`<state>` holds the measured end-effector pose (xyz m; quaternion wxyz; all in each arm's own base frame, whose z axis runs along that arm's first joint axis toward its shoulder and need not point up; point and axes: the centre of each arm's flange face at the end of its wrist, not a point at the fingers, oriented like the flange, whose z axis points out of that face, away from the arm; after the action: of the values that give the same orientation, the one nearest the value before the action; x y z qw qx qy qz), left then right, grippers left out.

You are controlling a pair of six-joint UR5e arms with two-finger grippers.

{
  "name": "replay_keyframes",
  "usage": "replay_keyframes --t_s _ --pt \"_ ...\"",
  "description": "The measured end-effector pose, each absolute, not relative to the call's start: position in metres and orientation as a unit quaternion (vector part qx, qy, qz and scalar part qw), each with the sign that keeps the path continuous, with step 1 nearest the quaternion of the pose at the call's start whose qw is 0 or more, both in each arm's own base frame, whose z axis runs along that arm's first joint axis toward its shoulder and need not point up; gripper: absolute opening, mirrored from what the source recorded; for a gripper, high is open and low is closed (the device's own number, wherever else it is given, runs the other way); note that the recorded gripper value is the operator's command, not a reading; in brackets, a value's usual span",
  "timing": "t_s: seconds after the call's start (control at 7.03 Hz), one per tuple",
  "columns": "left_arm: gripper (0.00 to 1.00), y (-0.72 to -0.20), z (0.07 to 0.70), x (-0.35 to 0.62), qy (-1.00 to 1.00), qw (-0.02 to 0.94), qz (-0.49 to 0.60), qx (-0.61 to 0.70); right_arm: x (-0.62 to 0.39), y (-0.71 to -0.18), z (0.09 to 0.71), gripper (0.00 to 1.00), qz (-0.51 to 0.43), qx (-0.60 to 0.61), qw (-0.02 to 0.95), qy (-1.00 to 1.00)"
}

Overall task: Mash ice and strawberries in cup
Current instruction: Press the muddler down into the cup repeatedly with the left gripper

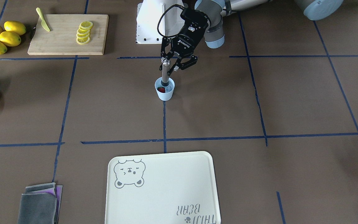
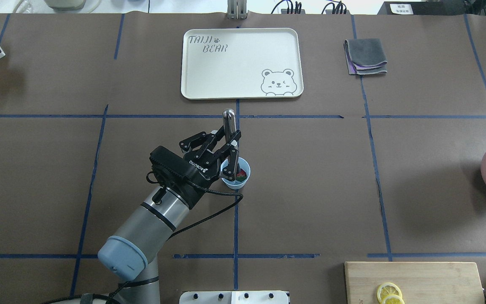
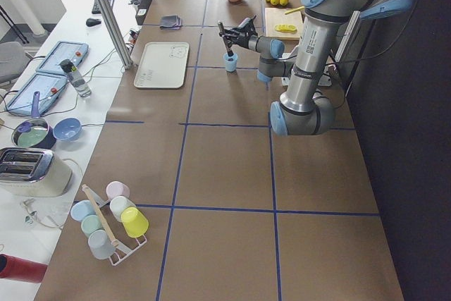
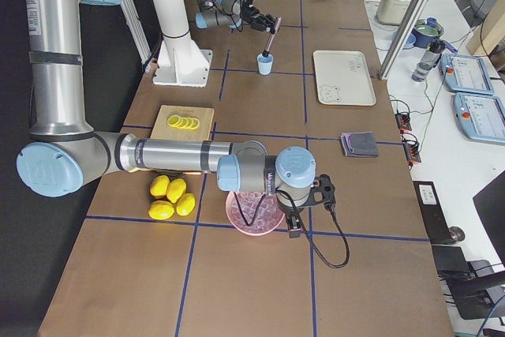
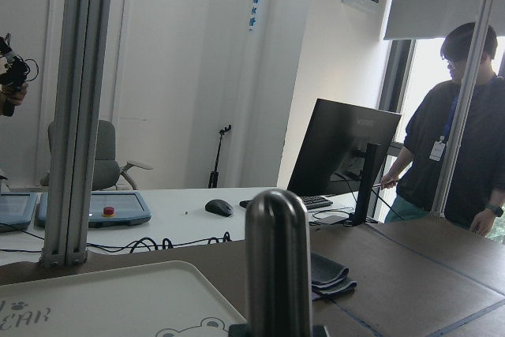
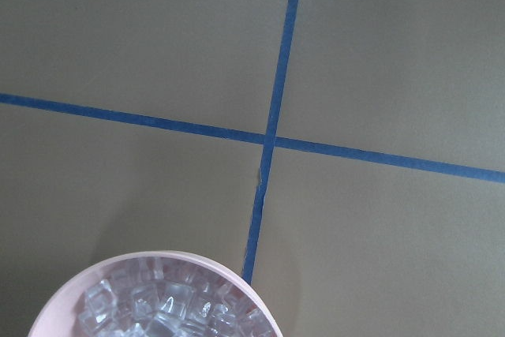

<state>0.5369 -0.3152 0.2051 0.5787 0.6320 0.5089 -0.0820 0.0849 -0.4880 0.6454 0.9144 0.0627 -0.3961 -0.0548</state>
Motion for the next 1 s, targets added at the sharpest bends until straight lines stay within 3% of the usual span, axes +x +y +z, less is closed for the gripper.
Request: replay_keyframes --t_s 1.0 --pt "0.0 -0.316 0.223 0.555 0.501 0.591 -0.074 0.627 0.085 -0.488 0.646 1.0 -0.054 0.062 0.915 -0.396"
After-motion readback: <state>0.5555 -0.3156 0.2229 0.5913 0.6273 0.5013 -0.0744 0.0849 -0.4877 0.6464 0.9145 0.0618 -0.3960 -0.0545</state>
